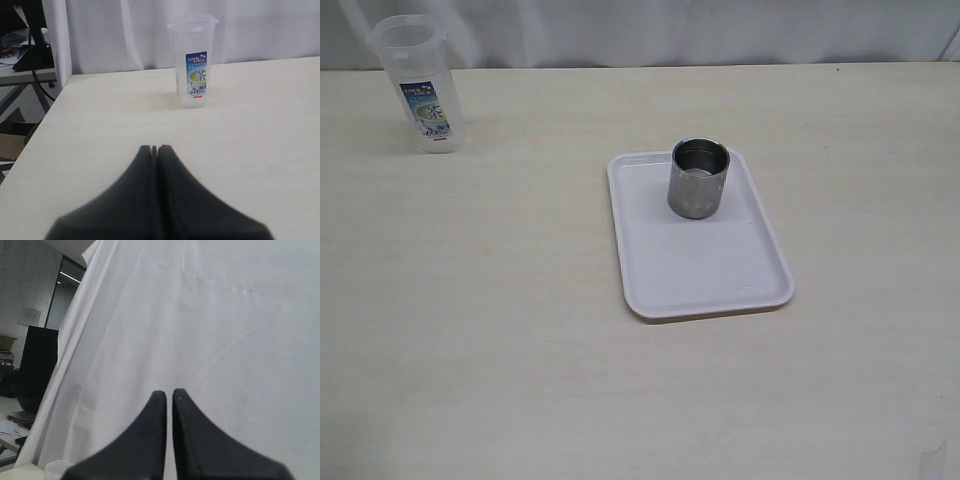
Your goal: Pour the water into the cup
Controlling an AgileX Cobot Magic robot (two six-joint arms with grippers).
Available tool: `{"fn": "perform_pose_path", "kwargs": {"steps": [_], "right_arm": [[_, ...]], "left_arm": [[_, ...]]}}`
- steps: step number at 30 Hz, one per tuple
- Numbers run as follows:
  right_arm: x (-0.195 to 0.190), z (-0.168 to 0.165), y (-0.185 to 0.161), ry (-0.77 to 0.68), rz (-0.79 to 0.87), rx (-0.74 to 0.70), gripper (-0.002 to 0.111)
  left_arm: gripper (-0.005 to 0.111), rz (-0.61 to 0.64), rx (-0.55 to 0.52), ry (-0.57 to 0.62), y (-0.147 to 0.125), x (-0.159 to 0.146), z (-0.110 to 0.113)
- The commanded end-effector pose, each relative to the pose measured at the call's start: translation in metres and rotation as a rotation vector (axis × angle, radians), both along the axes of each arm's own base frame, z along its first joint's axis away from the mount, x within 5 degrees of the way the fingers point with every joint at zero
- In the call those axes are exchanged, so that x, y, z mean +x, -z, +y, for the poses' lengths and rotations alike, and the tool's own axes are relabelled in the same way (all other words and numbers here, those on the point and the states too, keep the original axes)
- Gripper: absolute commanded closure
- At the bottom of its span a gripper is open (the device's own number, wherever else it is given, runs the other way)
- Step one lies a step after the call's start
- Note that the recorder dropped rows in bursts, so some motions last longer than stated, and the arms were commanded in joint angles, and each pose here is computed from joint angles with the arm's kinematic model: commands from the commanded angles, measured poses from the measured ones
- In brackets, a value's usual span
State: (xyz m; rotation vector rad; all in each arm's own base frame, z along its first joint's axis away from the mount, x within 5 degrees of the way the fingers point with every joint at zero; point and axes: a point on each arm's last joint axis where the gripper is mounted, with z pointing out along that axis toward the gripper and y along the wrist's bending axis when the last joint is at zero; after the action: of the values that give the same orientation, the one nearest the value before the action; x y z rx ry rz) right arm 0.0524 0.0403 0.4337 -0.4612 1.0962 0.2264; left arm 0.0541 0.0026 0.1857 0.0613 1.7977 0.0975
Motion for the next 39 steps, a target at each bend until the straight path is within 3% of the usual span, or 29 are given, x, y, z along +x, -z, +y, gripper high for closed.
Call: {"fn": "perform_pose_path", "kwargs": {"steps": [1, 15, 21, 31, 39], "right_arm": [[-0.001, 0.0, 0.001, 0.004, 0.0, 0.001, 0.104], [0.004, -0.005, 0.005, 0.061, 0.015, 0.014, 0.104], [0.017, -0.014, 0.022, 0.113, 0.085, 0.179, 0.104], [0.019, -0.02, 0.052, 0.218, -0.004, 0.116, 0.104], [0.005, -0.021, 0.09, 0.227, -0.177, 0.114, 0.104]], "left_arm": [[0.107, -0.007, -0.003, -0.004, 0.0, 0.0, 0.0], [0.107, -0.007, -0.003, -0.004, 0.0, 0.0, 0.0], [0.107, -0.007, -0.003, -0.004, 0.0, 0.0, 0.0], [0.107, -0.007, -0.003, -0.004, 0.0, 0.0, 0.0], [0.107, -0.007, -0.003, -0.004, 0.0, 0.0, 0.0]]}}
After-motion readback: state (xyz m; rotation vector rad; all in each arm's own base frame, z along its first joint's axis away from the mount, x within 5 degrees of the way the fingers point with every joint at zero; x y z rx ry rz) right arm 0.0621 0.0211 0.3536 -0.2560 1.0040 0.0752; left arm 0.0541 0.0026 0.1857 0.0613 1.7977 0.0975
